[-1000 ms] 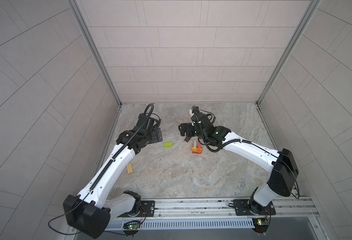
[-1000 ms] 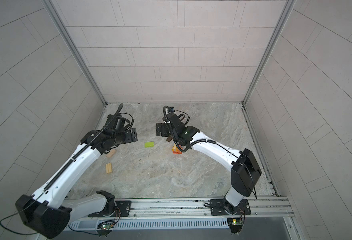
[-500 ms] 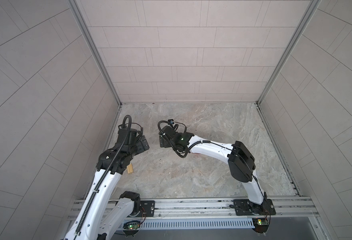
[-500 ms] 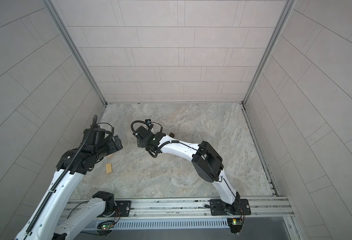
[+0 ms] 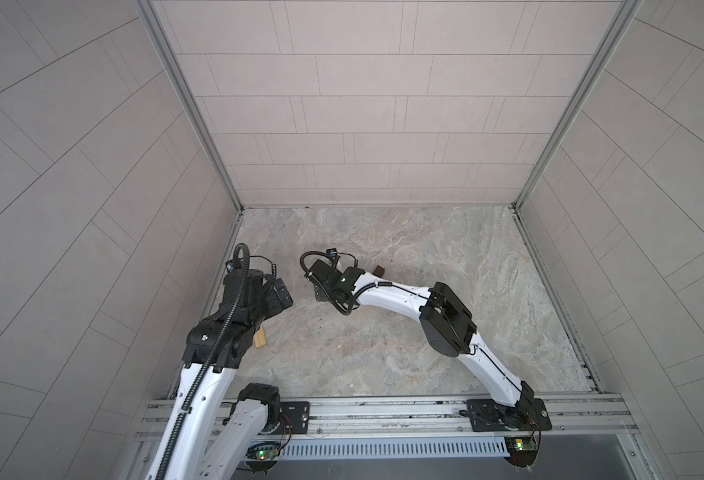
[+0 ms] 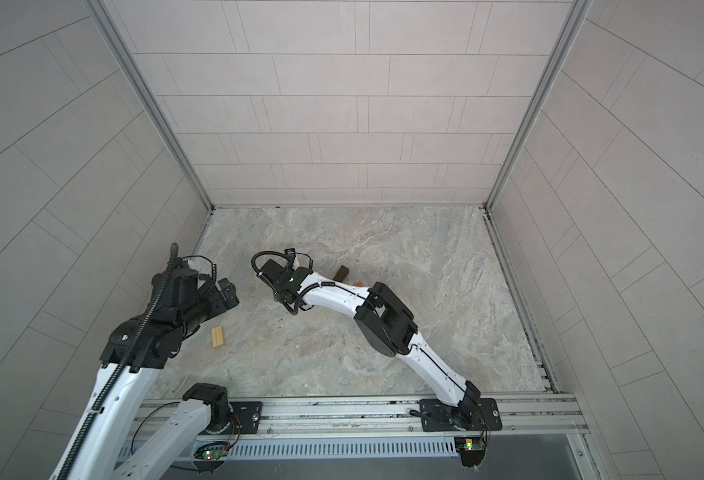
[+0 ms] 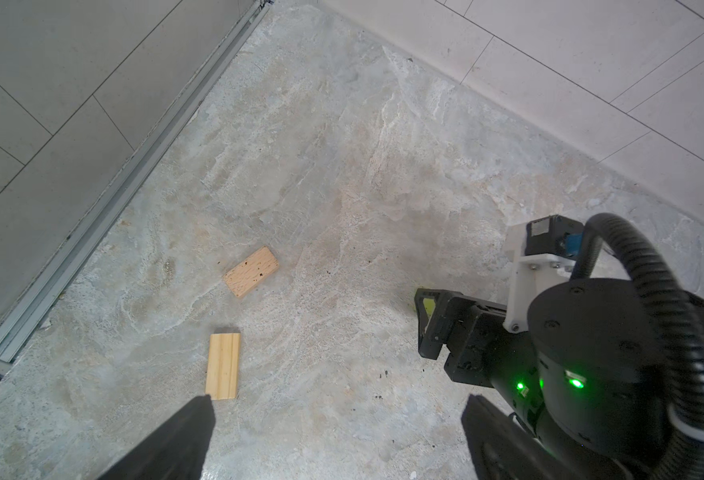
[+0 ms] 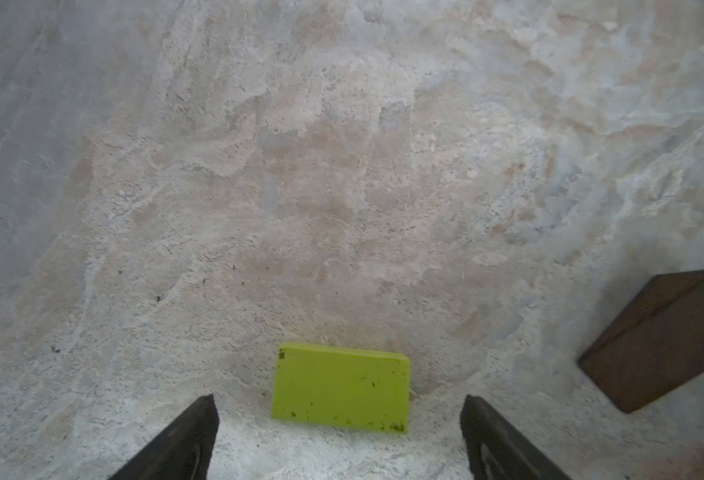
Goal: Build the wood block tower
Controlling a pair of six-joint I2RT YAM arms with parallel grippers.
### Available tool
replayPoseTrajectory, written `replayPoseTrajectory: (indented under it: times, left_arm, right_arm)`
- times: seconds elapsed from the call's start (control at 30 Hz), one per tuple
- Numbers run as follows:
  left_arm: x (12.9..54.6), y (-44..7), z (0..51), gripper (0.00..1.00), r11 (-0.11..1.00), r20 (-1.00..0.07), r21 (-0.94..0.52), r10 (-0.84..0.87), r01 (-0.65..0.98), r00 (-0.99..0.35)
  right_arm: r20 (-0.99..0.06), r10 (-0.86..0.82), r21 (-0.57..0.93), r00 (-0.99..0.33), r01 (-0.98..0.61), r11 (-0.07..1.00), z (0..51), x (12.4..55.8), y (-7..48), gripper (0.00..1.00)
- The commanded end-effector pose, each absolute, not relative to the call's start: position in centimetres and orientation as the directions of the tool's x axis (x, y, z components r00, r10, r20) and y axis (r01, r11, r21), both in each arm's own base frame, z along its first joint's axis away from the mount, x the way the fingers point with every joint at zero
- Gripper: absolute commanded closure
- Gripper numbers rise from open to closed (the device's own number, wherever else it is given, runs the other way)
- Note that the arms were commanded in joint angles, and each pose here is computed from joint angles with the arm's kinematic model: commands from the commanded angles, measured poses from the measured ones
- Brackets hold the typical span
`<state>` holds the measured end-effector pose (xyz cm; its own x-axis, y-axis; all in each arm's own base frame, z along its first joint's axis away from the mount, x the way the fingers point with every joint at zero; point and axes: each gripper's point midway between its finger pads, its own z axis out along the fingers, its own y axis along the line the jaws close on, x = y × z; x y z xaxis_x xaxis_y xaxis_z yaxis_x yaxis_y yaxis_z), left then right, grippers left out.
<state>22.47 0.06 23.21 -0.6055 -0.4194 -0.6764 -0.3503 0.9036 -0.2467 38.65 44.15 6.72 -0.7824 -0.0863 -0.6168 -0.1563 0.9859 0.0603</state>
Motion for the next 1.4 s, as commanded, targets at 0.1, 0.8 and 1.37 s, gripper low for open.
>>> replayPoseTrajectory:
  times: [0.1, 0.8, 1.37]
  left_arm:
    - [22.5, 0.2, 22.8, 0.0, 0.898, -0.667, -0.251, -0.431, -0.362, -0.607]
    - [22.4, 0.5, 22.8, 0.0, 0.894, -0.672, -0.251, -0.437, -0.371, -0.598]
    - [22.3, 1.1, 22.7, 0.0, 0.887, -0.674, -0.235, -0.443, -0.397, -0.591]
  right_arm:
    - [-0.604, -0.07, 0.042, -0.794, -0.119, 0.992, 5.4, 38.9, 44.2, 0.1]
    - [-0.575, -0.07, 0.001, -0.815, -0.087, 0.996, 2.2, 38.8, 43.8, 0.26]
    - [-0.574, -0.103, -0.011, -0.812, -0.118, 0.993, 5.5, 38.2, 43.1, 0.56]
